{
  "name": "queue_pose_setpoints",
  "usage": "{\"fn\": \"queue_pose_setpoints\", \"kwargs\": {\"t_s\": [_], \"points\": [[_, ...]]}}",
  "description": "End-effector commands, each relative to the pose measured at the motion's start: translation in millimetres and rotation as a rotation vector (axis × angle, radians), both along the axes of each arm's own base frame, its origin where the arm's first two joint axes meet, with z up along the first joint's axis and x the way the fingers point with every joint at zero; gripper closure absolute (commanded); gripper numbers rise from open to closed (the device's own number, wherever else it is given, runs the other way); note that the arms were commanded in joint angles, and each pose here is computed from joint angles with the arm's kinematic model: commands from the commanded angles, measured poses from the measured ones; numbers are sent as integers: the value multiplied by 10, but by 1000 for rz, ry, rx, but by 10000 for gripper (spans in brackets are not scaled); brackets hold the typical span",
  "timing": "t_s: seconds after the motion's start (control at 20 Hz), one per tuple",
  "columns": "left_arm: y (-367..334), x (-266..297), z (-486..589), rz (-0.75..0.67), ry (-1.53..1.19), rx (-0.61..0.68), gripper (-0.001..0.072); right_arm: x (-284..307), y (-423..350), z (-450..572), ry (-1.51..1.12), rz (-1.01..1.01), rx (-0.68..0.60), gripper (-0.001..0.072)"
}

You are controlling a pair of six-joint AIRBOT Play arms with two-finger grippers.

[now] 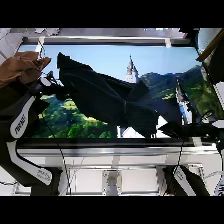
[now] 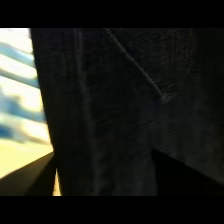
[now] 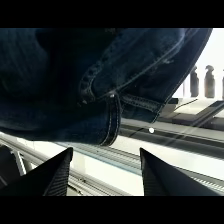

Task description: Fold the clothes and pants, and hang the long-sleeved shirts on hangers.

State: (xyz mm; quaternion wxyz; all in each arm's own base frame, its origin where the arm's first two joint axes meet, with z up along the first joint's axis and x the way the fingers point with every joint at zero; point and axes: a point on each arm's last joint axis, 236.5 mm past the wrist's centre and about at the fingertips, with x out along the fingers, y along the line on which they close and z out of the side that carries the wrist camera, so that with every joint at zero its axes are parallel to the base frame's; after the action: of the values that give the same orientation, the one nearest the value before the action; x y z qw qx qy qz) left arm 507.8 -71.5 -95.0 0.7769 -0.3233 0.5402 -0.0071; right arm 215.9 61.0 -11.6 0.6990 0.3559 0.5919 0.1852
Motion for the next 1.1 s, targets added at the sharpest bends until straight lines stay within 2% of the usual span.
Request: {"fn": "queue_pose_setpoints", "kwargs": {"t_s": [0.0, 0.05, 0.1, 0.25, 0.6, 0.75, 0.8, 0.85, 0.9, 1.05], "points": [[-159, 89, -68, 4, -29, -22, 396, -10, 18, 0, 2, 1, 8, 237], [-173, 107, -30, -3, -44, -16, 639, -8, 14, -3, 1, 0, 6, 237], [-188, 123, 32, -21, -66, -11, 686, -7, 0, -18, 2, 0, -3, 237], [-204, 138, 392, -57, -134, -1, 687, -22, -63, -104, -3, 10, -46, 236], [-288, 10, 1458, -148, -323, 25, 687, 91, 399, -142, -167, 49, 86, 196], [-295, -31, 1687, -151, -364, 26, 687, 374, 447, -287, -258, 38, -49, 198], [-307, -62, 1716, -158, -362, 24, 687, 497, 447, -313, -298, 21, -95, 248], [-325, -102, 1725, -169, -354, 20, 687, 587, 454, -318, -329, 7, -126, 431], [-344, -144, 1727, -181, -342, 16, 687, 656, 451, -310, -353, -3, -148, 684], [-282, -204, 1904, -186, -372, 39, 688, 886, 352, -68, -431, -12, -186, 687]]}}
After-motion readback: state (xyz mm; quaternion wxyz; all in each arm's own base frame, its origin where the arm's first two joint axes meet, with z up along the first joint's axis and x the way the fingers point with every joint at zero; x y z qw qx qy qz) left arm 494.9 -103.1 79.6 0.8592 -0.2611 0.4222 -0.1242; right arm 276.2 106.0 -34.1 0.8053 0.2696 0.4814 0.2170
